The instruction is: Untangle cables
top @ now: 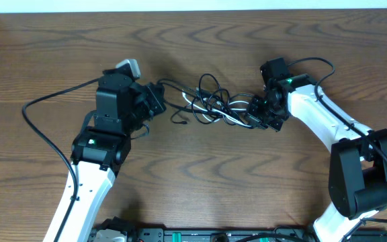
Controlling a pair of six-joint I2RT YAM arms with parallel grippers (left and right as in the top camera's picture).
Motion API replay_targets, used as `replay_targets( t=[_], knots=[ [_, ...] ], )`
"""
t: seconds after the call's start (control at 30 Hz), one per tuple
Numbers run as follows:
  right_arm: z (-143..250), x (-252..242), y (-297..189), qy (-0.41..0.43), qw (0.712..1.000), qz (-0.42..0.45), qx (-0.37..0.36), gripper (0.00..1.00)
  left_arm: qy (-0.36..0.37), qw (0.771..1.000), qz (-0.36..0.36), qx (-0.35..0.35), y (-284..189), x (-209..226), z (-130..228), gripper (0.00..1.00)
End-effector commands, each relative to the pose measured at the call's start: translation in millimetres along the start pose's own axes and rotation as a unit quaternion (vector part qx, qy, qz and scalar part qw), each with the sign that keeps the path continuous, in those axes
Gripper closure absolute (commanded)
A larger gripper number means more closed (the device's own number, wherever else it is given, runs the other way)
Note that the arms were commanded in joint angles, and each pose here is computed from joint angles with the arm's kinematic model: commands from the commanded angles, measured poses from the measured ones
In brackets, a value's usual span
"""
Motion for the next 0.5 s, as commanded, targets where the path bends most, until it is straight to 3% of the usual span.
replay_targets(
  t=[0.0,0.13,0.3,0.47],
  knots=[
    [-23,-41,2,0.021,0.994,0.087,-0.059,0.99,0.030,0.992,-0.006,-0.121,-28,-3,-59,0.93],
    [-26,-50,-10,0.038,0.994,0.089,-0.059,0.99,0.020,0.993,-0.012,-0.117,-32,1,-58,0.92],
    [-30,-51,-37,0.049,0.993,0.067,-0.083,0.99,-0.014,0.981,-0.165,-0.099,-36,57,-40,0.93],
    [-30,-64,-73,0.056,0.984,0.092,-0.145,0.99,0.049,0.981,-0.183,-0.046,-26,65,-24,0.93]
  ],
)
Point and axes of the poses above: each gripper's point midway between its finger pads, its own y axis out along the fingers, its own x axis along the line the jaws close on, z = x × y, the point moved 2 cm from there along -y, back along the fingers, and after that the axes turned 6 degrees about y, right-handed, at the moved point
